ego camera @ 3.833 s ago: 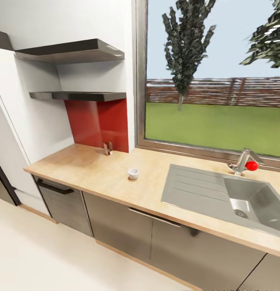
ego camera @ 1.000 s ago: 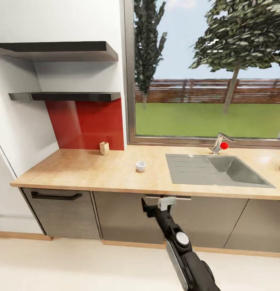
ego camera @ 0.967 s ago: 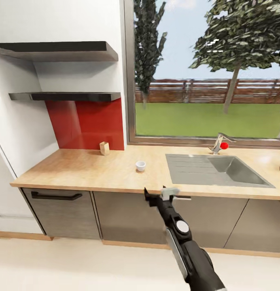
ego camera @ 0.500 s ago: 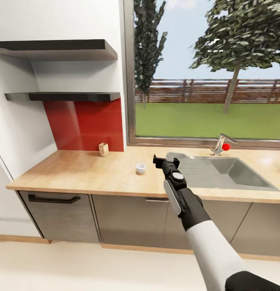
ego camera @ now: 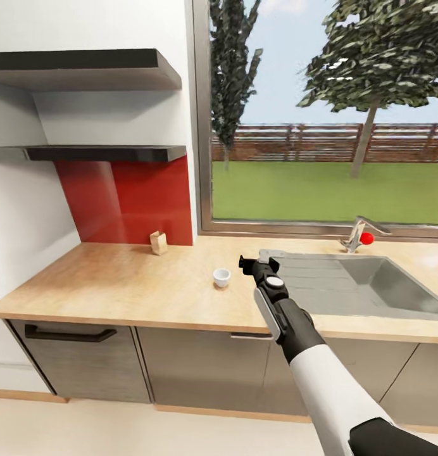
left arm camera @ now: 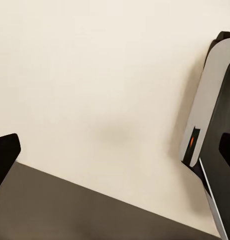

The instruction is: Set up a coffee station on the kitchen countertop: keep the coffee maker on the countertop, move the bottle of coffee from the kitchen shelf to the counter next to the coffee maker, place a paper coffee filter on top of the coffee maker, put the saucer next to the coffee maker with the coffee cup on the saucer, and place the electric kettle next to the coffee maker.

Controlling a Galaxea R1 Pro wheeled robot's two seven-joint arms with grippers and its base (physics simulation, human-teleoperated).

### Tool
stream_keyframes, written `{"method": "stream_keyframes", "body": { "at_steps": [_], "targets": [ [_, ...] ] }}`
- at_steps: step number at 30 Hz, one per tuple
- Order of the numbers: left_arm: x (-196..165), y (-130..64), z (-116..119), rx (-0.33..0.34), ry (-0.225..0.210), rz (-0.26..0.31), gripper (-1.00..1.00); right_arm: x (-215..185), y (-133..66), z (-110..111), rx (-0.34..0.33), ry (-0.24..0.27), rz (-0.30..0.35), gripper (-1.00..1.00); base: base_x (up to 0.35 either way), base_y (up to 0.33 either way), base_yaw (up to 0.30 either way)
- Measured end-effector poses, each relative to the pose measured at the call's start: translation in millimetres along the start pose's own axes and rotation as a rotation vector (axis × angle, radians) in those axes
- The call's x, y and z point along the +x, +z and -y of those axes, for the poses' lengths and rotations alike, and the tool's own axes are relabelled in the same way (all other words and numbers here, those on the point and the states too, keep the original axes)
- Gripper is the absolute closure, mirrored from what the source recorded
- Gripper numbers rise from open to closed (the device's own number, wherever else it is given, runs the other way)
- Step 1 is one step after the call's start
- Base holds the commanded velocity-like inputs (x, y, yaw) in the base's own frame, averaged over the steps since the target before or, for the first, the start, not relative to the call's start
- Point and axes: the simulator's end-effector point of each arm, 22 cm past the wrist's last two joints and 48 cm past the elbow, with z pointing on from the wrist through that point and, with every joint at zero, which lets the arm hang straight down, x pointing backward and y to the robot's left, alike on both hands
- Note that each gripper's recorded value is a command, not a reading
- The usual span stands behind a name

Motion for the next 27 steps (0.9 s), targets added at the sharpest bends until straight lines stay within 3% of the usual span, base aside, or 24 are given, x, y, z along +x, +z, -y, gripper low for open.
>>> {"method": "stream_keyframes", "body": {
  "at_steps": [13,19,27],
  "targets": [
    [4.9,-0.1,1.5,0.003,0.004,-0.006,-1.00,13.0,1.9,1.1,0.003,-0.011,-0.029,-1.00,0.293,0.216,0.000],
    [6.6,-0.2,4.3,0.006,0.005,-0.009,-1.00,55.7,5.0,5.1,0.013,-0.039,-0.140,-1.00,0.176,0.141,0.000],
    [7.3,-0.4,6.2,0.009,0.006,-0.010,-1.00,85.3,6.6,19.9,0.035,-0.060,-0.204,-1.00,0.186,0.008,0.000]
  ]
}}
